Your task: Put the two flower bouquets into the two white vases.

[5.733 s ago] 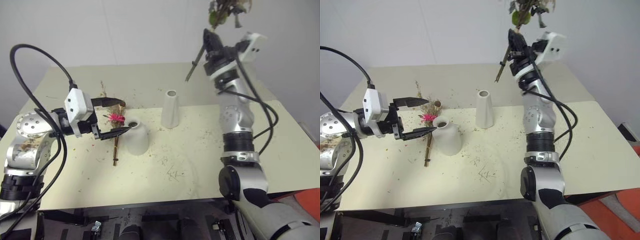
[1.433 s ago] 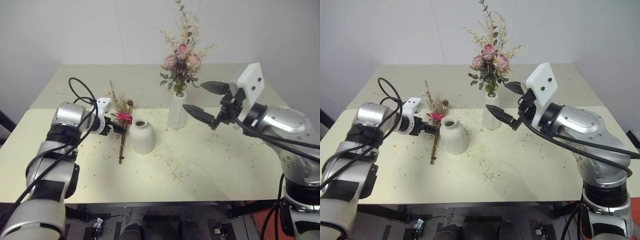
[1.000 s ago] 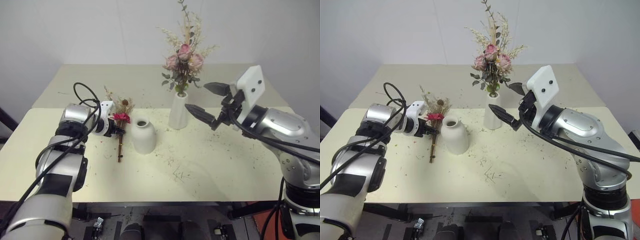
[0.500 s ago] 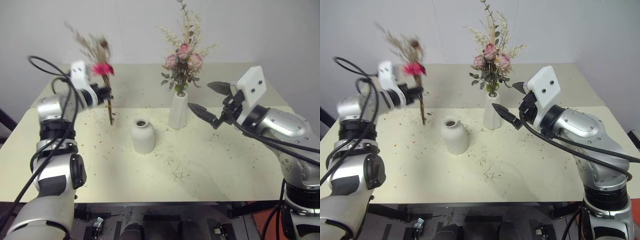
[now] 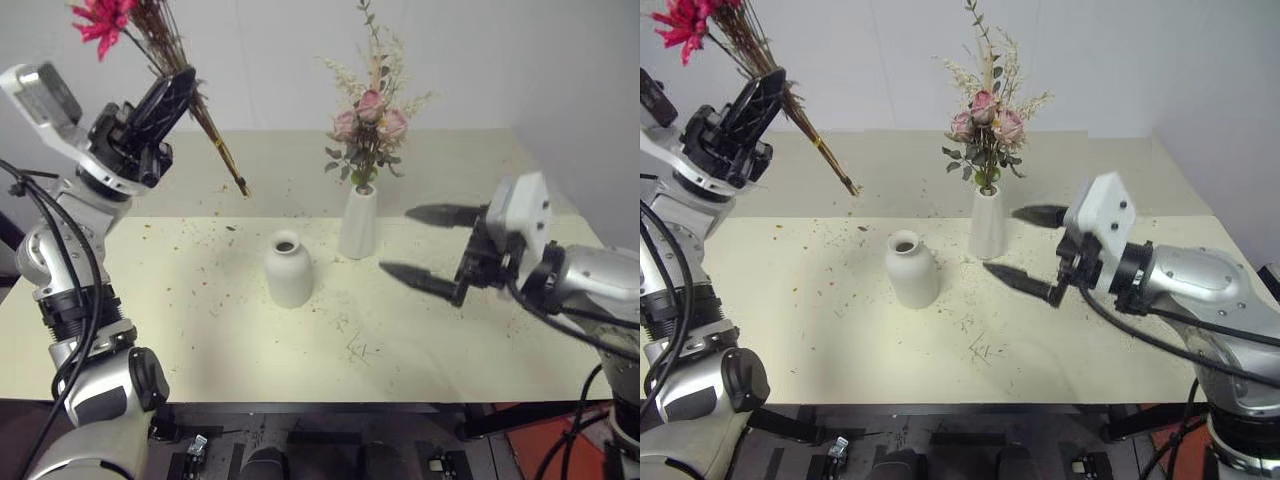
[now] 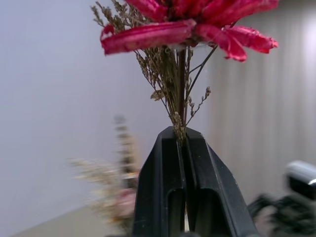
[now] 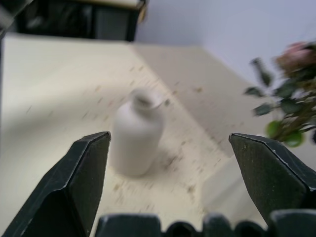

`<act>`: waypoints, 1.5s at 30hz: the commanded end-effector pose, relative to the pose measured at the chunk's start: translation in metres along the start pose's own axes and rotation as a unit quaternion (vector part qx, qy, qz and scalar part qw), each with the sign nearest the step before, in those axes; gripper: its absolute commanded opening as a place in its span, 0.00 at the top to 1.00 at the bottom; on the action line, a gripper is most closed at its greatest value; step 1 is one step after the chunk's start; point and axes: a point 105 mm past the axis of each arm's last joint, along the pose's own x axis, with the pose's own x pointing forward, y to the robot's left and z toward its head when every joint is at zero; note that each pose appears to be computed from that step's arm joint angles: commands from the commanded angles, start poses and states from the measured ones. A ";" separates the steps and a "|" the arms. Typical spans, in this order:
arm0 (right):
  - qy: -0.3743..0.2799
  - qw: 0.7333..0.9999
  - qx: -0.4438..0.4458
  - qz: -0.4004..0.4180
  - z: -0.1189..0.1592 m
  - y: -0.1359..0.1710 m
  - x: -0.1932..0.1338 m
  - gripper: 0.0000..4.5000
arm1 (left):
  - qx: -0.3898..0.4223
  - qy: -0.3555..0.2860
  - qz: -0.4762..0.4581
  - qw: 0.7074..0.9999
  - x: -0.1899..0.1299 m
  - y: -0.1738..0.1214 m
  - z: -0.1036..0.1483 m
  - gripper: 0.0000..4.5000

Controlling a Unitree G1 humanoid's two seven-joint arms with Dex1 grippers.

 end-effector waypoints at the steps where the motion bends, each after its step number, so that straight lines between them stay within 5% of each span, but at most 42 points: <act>1: 0.007 0.999 -0.032 -0.017 0.000 0.002 0.003 0.00 | -0.040 0.014 -0.022 0.999 0.007 0.010 -0.012 1.00; 13: 0.025 0.997 -0.030 -0.068 -0.005 0.009 -0.005 0.00 | -0.051 0.094 -0.045 0.993 0.012 0.033 -0.064 1.00; 45: 0.034 0.990 -0.071 -0.117 -0.011 -0.006 -0.006 0.00 | 0.031 0.186 -0.086 0.978 -0.013 0.015 -0.113 1.00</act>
